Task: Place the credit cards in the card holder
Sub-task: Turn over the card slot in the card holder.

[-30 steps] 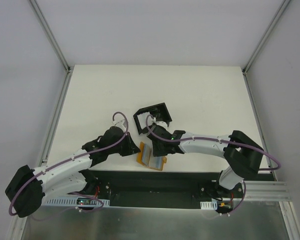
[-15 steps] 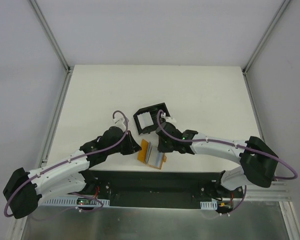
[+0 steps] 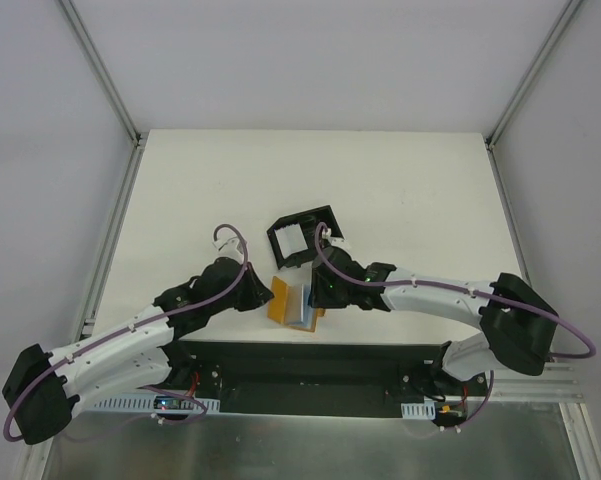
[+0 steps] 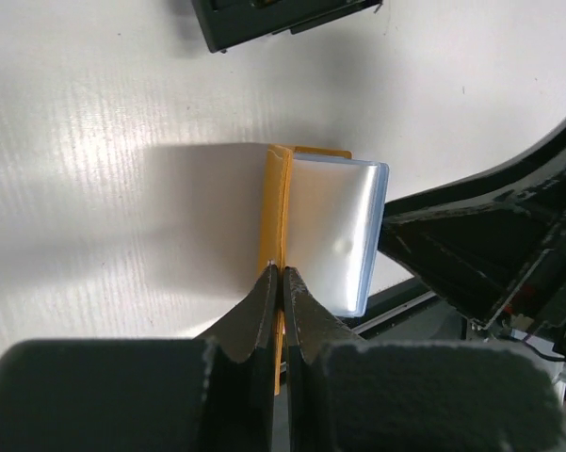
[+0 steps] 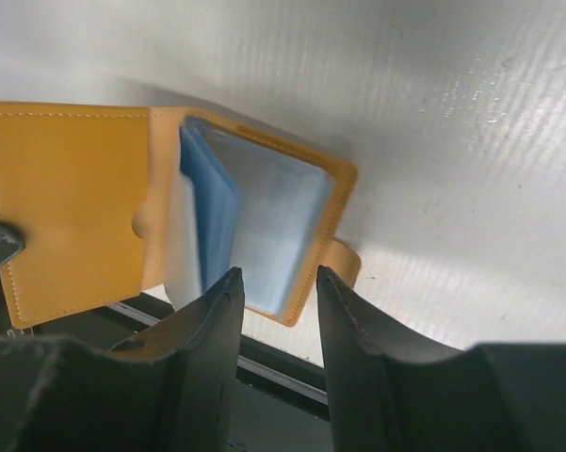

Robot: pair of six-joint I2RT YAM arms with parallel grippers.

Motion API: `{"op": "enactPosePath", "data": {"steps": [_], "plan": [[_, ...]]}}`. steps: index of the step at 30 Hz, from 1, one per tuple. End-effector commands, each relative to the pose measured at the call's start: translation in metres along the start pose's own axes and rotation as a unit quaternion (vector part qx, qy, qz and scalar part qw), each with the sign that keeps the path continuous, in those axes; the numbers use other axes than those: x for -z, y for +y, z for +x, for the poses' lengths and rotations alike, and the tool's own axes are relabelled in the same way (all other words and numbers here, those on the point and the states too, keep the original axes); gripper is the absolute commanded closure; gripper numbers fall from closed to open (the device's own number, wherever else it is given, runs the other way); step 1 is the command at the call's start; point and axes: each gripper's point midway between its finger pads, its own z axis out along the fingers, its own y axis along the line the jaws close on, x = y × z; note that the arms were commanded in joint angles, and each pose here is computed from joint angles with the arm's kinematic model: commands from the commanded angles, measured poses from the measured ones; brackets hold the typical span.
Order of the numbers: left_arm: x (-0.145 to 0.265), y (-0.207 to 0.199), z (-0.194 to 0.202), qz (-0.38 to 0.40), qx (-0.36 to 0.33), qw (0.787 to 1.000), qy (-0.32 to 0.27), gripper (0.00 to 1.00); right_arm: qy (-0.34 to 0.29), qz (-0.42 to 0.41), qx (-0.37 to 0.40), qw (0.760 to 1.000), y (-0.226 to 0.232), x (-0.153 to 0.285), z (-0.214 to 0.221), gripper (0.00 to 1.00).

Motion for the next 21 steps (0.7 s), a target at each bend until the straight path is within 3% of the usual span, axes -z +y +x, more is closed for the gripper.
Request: {"op": "enactPosePath", "data": {"steps": [1,14,21], "plan": [[0.001,0.011,-0.002,-0.019,0.018,0.999,-0.02,1.0,-0.035,0.006,-0.007,0.999,-0.003,0.017,-0.014,0.6],[-0.009,0.051,0.023,-0.073,0.105,0.992,-0.013,1.0,0.009,-0.053,-0.03,0.998,0.022,-0.008,0.003,0.58],[-0.008,0.064,0.031,-0.074,0.139,0.987,-0.022,1.0,0.03,-0.033,-0.037,0.998,0.012,-0.018,0.011,0.57]]}}
